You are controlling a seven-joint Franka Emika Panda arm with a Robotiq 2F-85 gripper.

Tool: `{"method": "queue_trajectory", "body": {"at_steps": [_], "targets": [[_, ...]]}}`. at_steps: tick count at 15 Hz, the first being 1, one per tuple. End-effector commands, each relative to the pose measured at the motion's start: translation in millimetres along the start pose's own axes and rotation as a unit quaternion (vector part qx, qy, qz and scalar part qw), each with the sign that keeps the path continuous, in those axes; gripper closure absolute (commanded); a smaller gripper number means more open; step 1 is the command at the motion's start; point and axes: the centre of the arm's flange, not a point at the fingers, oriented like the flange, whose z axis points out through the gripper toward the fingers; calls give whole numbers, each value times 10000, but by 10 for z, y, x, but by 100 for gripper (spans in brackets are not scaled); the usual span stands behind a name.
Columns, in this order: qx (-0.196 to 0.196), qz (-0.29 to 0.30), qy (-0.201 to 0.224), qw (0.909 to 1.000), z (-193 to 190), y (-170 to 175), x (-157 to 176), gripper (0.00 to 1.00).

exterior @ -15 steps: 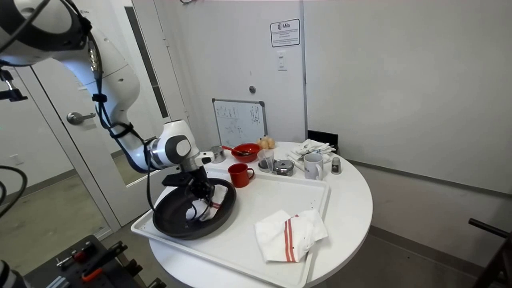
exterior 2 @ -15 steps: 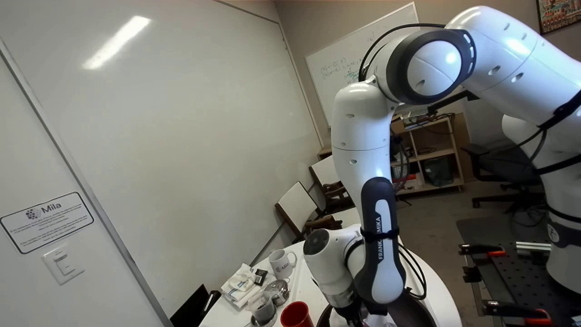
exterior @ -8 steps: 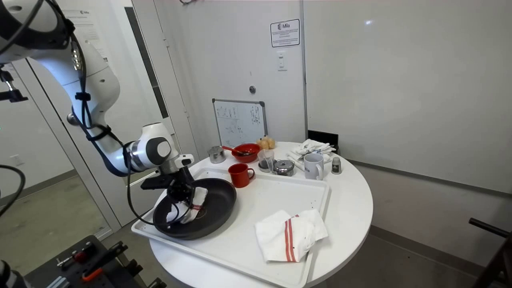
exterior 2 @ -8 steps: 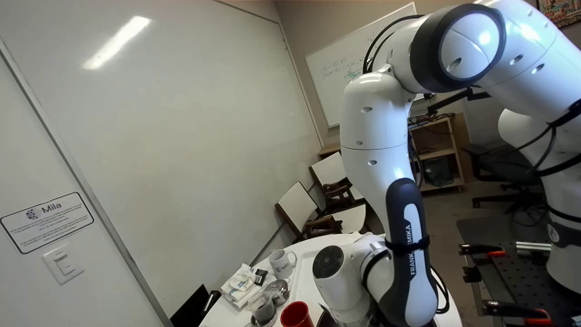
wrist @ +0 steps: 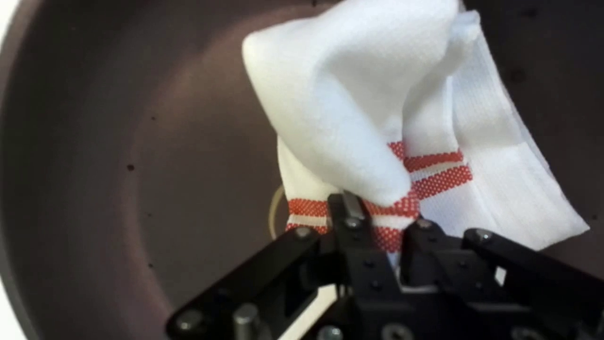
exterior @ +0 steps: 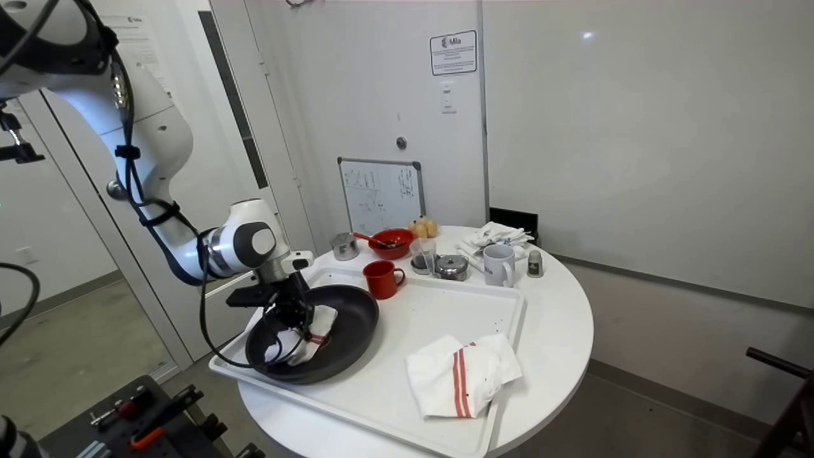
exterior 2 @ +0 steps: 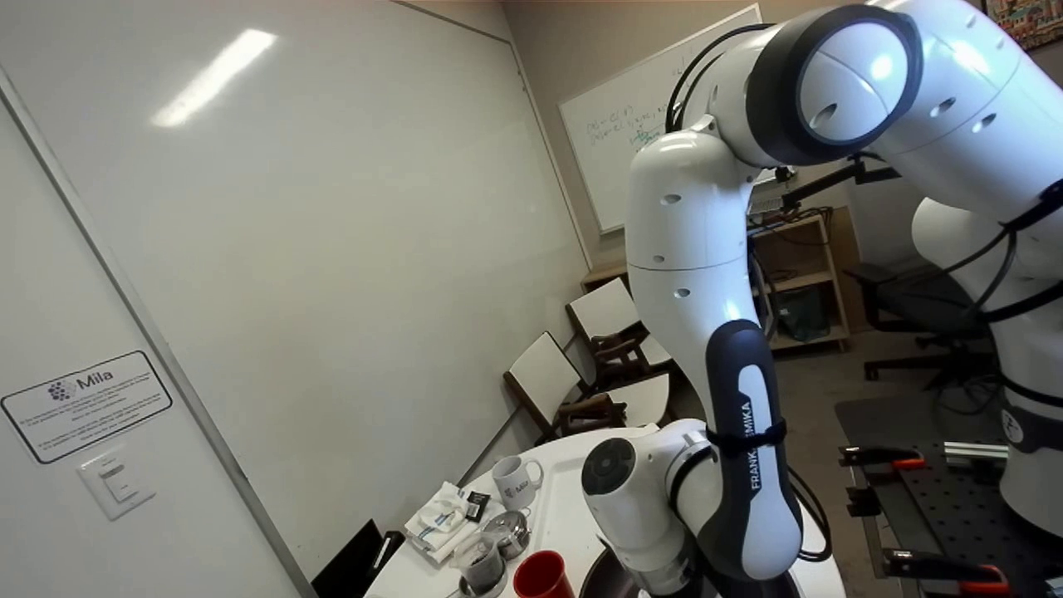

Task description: Use the red striped cloth to wipe the pan

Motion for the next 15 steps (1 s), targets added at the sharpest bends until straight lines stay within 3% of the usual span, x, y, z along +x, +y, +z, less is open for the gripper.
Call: {"method": "queue_trajectory", "body": {"at_steps": [1, 5, 8, 15], "targets": [[-222, 622, -376, 9971, 498, 518, -249, 96], [-406, 1000, -464, 9931, 532, 802, -364, 96], [-530, 1078, -478, 9916, 513, 795, -394, 96], [-618, -87, -100, 9980, 250, -32, -297, 96]]}}
